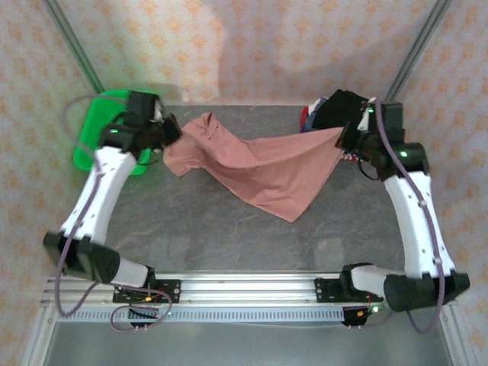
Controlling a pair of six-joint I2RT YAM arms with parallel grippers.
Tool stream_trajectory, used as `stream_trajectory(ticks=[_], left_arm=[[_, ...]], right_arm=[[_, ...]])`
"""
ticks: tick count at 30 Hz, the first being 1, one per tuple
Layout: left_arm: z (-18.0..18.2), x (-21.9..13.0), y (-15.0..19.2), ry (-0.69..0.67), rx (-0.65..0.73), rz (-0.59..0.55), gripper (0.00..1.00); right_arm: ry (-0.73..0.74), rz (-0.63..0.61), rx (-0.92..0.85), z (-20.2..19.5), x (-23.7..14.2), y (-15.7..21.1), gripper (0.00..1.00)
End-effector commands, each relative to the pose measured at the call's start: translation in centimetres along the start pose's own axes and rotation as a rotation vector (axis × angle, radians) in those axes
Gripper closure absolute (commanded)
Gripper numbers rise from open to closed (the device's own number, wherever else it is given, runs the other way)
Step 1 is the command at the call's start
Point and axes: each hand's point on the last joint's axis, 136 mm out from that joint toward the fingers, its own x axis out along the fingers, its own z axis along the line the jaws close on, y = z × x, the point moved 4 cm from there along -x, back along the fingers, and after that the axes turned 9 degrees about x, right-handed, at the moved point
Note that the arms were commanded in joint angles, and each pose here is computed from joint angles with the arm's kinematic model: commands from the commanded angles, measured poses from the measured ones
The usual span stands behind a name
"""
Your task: Fold and stack the t-shirts
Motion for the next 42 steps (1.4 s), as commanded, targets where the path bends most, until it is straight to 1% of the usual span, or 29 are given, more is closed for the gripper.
stream_trajectory(ticks=[1, 3, 6, 9, 10, 12, 15, 17, 19, 20, 21, 23, 26, 28, 30, 32, 35, 37, 39, 42], left_arm=[[-0.5, -4.5, -2.1, -0.018, 0.027, -0.072, 1.00], [-2.3, -6.7, -3.8, 0.055, 0.033, -0.132, 1.00], [-3.7, -9.8, -6.1, 0.093, 0.047, -0.237, 1.00], [-4.6, -11.7, -8.7, 0.118, 0.056, -0.322, 1.00], [-4.9, -11.6, -9.4, 0.128, 0.059, -0.331, 1.00], [-5.5, -11.2, -11.1, 0.147, 0.063, -0.357, 1.00], [-6.1, -9.7, -13.7, 0.162, 0.073, -0.393, 1.00], [-6.5, -8.3, -15.9, 0.187, 0.066, -0.425, 1.00], [-6.8, -7.1, -18.3, 0.256, 0.031, -0.462, 1.00], [-6.4, -4.9, -19.6, 0.279, 0.005, -0.461, 1.00], [-6.3, -4.3, -20.7, 0.310, -0.026, -0.480, 1.00], [-5.6, -1.8, -22.9, 0.372, -0.084, -0.516, 1.00], [-4.7, 0.2, -25.3, 0.432, -0.136, -0.584, 1.00], [-4.6, 0.5, -26.6, 0.475, -0.145, -0.638, 1.00], [-5.1, -0.5, -27.8, 0.525, -0.138, -0.713, 1.00], [-5.0, -2.4, -28.7, 0.535, -0.125, -0.793, 1.00], [-4.0, -5.0, -29.6, 0.525, -0.110, -0.856, 1.00], [-3.3, -5.9, -29.7, 0.511, -0.089, -0.864, 1.00], [-3.3, -6.4, -29.6, 0.528, -0.052, -0.849, 1.00], [-3.9, -5.7, -28.0, 0.484, 0.048, -0.767, 1.00]], right_arm=[[0.019, -0.131, 0.064, -0.3, -5.2, -2.0, 1.00], [-0.006, -0.216, 0.087, 0.2, -8.1, -3.7, 1.00], [-0.027, -0.319, 0.089, 1.1, -11.8, -5.8, 1.00], [-0.071, -0.368, 0.080, 2.4, -13.5, -7.5, 1.00], [-0.086, -0.373, 0.073, 2.9, -13.6, -7.9, 1.00], [-0.101, -0.356, 0.058, 3.6, -12.2, -8.8, 1.00], [-0.159, -0.334, 0.021, 5.4, -9.7, -10.6, 1.00], [-0.165, -0.323, -0.016, 6.4, -7.5, -12.3, 1.00], [-0.170, -0.296, -0.054, 7.3, -4.7, -13.9, 1.00], [-0.165, -0.279, -0.068, 7.5, -2.9, -14.7, 1.00], [-0.171, -0.282, -0.071, 7.8, -1.8, -15.7, 1.00], [-0.236, -0.285, -0.023, 7.9, 1.2, -18.1, 1.00], [-0.309, -0.322, 0.068, 7.1, 5.1, -21.4, 1.00], [-0.379, -0.341, 0.120, 6.8, 6.9, -23.1, 1.00], [-0.462, -0.371, 0.166, 6.8, 7.6, -24.8, 1.00], [-0.537, -0.430, 0.188, 7.0, 7.2, -26.4, 1.00], [-0.615, -0.495, 0.180, 7.6, 5.4, -27.8, 1.00], [-0.609, -0.506, 0.181, 7.3, 4.8, -28.1, 1.00], [-0.605, -0.479, 0.174, 7.0, 4.9, -27.7, 1.00], [-0.545, -0.389, 0.168, 6.1, 6.3, -26.0, 1.00]])
